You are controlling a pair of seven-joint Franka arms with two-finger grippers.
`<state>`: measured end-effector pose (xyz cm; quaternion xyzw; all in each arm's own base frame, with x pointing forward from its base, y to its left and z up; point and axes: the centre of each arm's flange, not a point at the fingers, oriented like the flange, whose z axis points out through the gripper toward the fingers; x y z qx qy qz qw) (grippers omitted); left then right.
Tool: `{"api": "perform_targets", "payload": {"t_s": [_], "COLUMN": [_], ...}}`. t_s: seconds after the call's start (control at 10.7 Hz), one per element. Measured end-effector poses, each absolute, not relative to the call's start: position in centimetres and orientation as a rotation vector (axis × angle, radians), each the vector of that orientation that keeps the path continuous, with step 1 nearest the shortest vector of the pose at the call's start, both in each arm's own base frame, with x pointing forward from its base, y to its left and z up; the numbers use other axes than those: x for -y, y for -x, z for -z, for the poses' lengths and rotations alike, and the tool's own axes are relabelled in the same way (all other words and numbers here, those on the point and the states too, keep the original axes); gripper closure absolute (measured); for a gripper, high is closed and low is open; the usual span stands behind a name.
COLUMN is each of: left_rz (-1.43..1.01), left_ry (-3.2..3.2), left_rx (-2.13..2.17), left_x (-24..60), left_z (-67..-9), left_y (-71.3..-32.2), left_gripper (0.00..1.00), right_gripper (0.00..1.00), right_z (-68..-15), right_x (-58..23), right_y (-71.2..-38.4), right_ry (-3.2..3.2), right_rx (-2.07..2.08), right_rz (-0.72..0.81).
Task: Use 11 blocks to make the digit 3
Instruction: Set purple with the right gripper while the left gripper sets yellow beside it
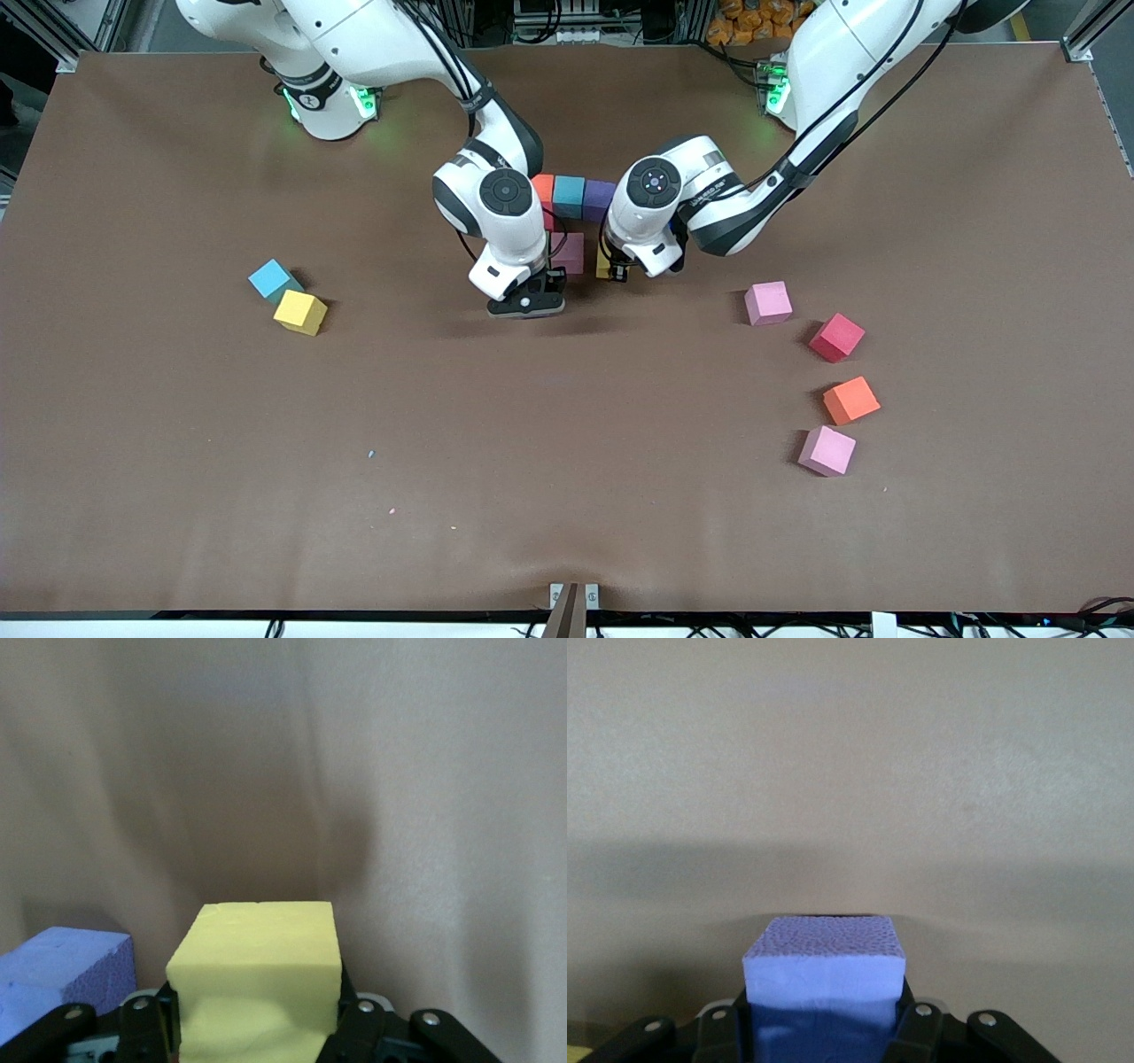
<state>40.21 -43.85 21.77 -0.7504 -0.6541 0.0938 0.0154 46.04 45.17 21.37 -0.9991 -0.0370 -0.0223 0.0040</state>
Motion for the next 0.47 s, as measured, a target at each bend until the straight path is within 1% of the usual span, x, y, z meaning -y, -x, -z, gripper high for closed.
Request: {"api": "perform_targets", "payload": {"t_s": [0.47], "left_rz": [-0.307], "left_ry": [2.337], "left_rx": [2.023], "left_x": [44.23], "left_z": [-21.06], "left_y": [-39.71], "left_gripper": [0.38], "right_gripper": [0.45], "right_z": [-20.67], "right_x": [-45.44], "right_y": [-44.92], "right_ry": [3.142], "right_rx": [0.080], "right_rz": [0.050]}}
